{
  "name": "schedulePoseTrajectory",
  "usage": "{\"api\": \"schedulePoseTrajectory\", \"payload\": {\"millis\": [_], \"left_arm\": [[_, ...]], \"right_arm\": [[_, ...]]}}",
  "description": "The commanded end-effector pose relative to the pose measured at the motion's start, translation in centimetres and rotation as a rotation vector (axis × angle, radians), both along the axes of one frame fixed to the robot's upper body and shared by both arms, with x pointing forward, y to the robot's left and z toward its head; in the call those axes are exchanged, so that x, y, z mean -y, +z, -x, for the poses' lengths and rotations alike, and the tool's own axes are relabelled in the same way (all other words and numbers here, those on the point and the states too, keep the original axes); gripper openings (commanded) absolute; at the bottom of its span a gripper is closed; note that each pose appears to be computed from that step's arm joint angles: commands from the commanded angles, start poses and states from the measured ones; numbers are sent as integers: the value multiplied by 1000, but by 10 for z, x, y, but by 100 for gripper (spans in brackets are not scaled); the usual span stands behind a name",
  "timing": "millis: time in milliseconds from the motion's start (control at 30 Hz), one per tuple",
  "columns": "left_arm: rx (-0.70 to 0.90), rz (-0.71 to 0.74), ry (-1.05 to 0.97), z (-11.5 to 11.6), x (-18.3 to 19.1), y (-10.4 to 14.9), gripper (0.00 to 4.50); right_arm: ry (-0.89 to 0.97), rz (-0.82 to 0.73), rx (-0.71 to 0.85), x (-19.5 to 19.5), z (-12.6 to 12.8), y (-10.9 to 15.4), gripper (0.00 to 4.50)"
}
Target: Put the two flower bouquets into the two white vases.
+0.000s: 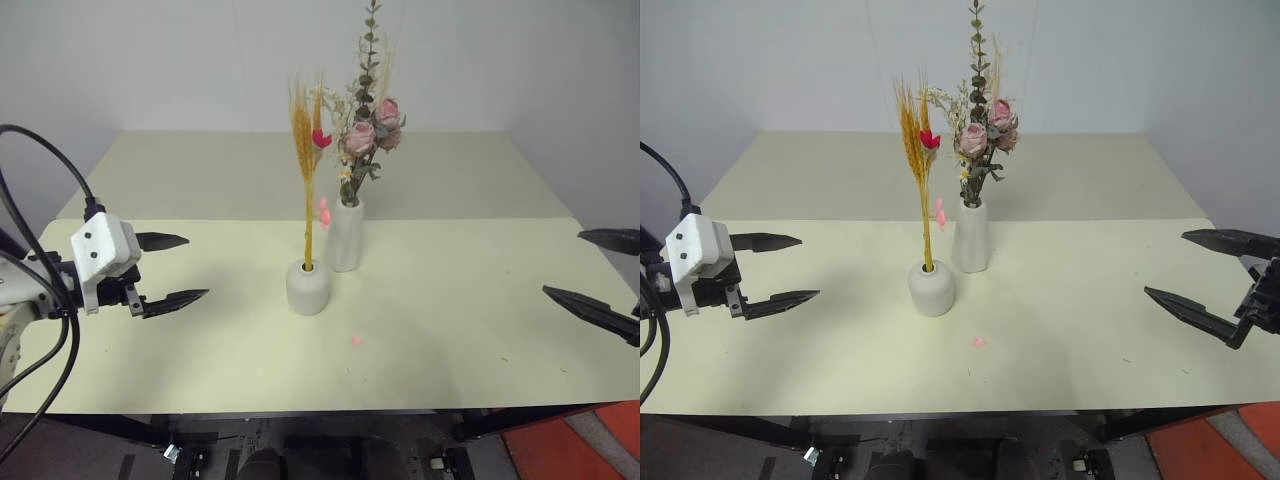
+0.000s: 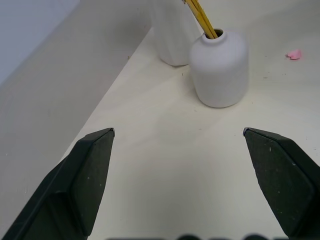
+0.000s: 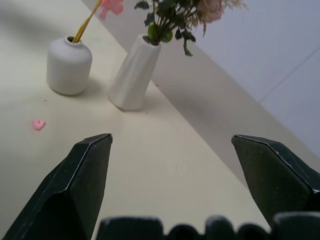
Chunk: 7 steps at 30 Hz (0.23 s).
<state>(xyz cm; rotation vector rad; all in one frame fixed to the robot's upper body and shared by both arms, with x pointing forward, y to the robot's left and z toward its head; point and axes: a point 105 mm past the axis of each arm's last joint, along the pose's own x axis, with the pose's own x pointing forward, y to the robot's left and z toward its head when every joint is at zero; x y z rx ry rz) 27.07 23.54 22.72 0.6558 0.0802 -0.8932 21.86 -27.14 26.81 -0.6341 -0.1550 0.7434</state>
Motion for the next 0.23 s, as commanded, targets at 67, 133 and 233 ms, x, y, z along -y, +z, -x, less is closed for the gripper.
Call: {"api": "schedulePoseTrajectory", "payload": {"millis": [67,133,233], "left_arm": [[47,-18,10,4,-4,15,450],[45,-21,13,5,-5,15,450],[47,-23,18,5,-5,17,450]], "right_arm": [[-2,4,24,-3,1,6,449],[-12,13,13,-2,0,3,449],[-44,27,-6,0,-1,0,449]]}}
